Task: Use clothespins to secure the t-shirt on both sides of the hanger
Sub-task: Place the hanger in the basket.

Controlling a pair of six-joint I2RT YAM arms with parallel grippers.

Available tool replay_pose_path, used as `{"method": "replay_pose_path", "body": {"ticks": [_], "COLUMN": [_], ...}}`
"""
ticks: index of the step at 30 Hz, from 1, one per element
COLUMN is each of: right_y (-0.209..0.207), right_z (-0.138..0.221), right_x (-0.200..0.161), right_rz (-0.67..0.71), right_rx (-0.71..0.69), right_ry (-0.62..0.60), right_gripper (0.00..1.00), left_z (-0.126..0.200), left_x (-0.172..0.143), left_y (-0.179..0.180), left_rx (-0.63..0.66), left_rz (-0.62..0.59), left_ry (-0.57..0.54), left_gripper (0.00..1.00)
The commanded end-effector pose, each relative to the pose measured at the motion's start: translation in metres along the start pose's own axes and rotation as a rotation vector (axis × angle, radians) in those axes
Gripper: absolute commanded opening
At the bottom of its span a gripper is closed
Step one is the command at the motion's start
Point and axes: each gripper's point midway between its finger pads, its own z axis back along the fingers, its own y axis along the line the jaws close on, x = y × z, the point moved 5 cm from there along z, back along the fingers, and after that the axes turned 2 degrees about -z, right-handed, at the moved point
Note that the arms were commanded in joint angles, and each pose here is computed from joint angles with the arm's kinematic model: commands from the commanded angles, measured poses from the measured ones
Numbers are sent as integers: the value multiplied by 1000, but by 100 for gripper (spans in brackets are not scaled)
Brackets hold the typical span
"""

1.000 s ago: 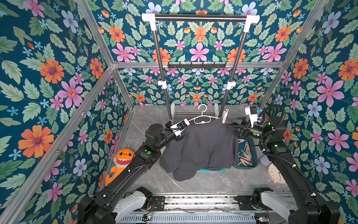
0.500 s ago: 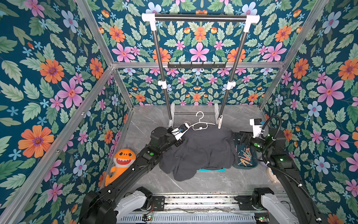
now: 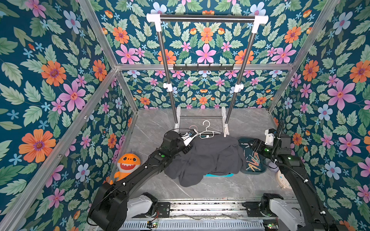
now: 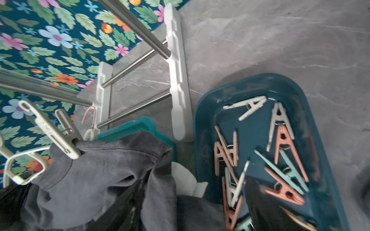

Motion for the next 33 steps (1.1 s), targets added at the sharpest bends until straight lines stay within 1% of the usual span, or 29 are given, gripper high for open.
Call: {"method": "replay_pose_path", "body": {"ticks": [1, 5, 10, 11, 12, 14, 15, 16, 18, 20, 21, 22, 24, 25, 27, 30, 32, 33], "right_y": [-15, -23, -34, -36, -37, -40, -42, -43, -48, -51, -54, -56, -59, -60, -60, -57, -55, -54], "right_z": [-7, -20, -35, -39, -43, -51, -54, -57, -60, -63, -63, -63, -65, -67, -70, -76, -80, -82], "right_x": [-8, -7, -1, -2, -1, 0, 1, 0, -1, -3, -5, -6, -10, -11, -14, -17, -17, -15], "right_rz": [-40, -51, -71, -83, -88, -96, -98, -94, -91, -73, -67, -64, -52, -44, -32, 6, 6, -4], "right_rx": [-96, -143, -223, -238, -245, -261, -269, -276, -312, -328, -341, -358, -362, -364, -375, -382, -385, -381], "right_ry": [60, 94, 116, 127, 143, 168, 178, 190, 210, 227, 241, 247, 259, 269, 297, 314, 319, 324], "right_gripper": [77, 76, 74, 75, 74, 73, 73, 73, 73, 70, 69, 66, 57, 55, 54, 52, 52, 52], "left_z": [-5, -13, -14, -14, -13, -14, -14, -14, -15, -14, -14, -13, -11, -10, -8, -5, -2, -1], "left_x": [-1, -13, -24, -25, -27, -27, -28, -29, -28, -28, -28, -27, -24, -22, -19, -13, -9, -7], "left_y": [6, 6, 6, 7, 7, 7, 7, 7, 7, 6, 7, 8, 8, 8, 10, 12, 14, 16], "left_rx": [40, 54, 85, 93, 95, 92, 87, 83, 79, 76, 82, 86, 86, 86, 90, 97, 105, 114], "left_rz": [19, 38, 62, 64, 68, 78, 80, 83, 92, 97, 100, 106, 117, 125, 135, 152, 169, 180], "left_ry": [-6, 30, 19, 15, 15, 16, 19, 27, 35, 34, 33, 33, 22, 17, 5, 3, -9, -9], "left_gripper": [0, 0, 0, 7, 12, 14, 19, 27, 34, 43, 51, 58, 67, 72, 82, 89, 94, 94]}}
